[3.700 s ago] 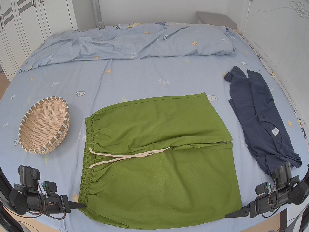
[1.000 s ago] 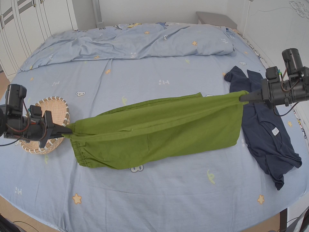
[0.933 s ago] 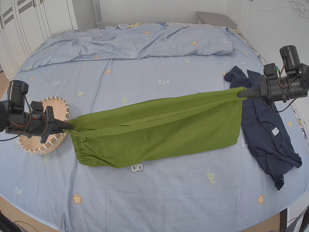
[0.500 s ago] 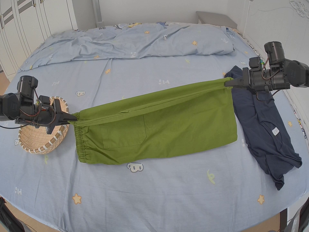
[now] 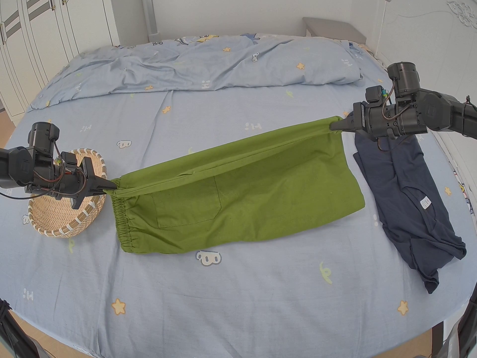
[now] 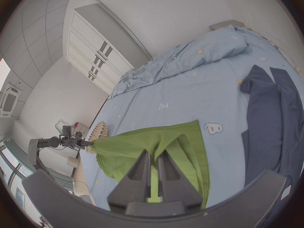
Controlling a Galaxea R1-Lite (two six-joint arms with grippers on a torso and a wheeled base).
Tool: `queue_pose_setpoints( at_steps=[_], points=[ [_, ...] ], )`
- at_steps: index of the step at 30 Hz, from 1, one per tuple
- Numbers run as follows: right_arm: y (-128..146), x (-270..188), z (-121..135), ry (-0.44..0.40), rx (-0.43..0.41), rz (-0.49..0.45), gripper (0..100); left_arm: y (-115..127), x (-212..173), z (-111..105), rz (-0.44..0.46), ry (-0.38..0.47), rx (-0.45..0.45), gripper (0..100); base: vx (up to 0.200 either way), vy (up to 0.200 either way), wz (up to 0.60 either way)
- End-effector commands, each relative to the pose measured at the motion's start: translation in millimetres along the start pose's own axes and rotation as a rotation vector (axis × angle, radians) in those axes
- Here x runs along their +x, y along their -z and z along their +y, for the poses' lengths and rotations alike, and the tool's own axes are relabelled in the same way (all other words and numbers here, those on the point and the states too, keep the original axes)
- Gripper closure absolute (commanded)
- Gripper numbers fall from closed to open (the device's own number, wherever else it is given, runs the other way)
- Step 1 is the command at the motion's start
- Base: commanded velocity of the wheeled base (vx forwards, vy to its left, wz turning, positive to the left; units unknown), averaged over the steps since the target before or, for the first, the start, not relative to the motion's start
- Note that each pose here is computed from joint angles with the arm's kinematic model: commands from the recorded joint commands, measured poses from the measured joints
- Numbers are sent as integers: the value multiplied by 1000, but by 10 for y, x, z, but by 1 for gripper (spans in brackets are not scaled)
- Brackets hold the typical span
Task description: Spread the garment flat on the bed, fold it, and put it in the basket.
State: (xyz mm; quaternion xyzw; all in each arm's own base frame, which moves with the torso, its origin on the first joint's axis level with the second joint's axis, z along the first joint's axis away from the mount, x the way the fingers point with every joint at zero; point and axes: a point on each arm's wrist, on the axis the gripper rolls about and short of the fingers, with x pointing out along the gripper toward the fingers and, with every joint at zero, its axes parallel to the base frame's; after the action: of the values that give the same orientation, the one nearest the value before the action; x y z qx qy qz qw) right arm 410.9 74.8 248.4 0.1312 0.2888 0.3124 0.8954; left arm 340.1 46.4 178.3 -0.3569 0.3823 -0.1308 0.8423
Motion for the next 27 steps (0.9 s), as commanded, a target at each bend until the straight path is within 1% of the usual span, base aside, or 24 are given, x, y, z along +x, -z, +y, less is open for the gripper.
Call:
queue_pose_setpoints(
  at_steps=[1, 4, 10, 13, 22, 27],
  points=[
    [64, 105, -53, 1, 12, 26, 100, 15, 40, -4, 12, 3, 1, 100, 0, 0, 0],
    [60, 103, -82, 5, 12, 21, 100, 14, 89, 21, 22, 1, -1, 100, 0, 0, 0],
    [119, 227, -219, 18, 29, 40, 100, -8, 128, 57, 21, -1, -3, 100, 0, 0, 0],
    [133, 273, -276, 21, 31, 33, 100, -24, 174, 95, 17, 0, -2, 100, 0, 0, 0],
    [151, 314, -347, 29, 37, 31, 100, -60, 327, 174, 17, 5, 1, 100, 0, 0, 0],
    [170, 365, -386, 36, 43, 30, 100, -65, 386, 164, 19, 14, 10, 100, 0, 0, 0]
  ],
)
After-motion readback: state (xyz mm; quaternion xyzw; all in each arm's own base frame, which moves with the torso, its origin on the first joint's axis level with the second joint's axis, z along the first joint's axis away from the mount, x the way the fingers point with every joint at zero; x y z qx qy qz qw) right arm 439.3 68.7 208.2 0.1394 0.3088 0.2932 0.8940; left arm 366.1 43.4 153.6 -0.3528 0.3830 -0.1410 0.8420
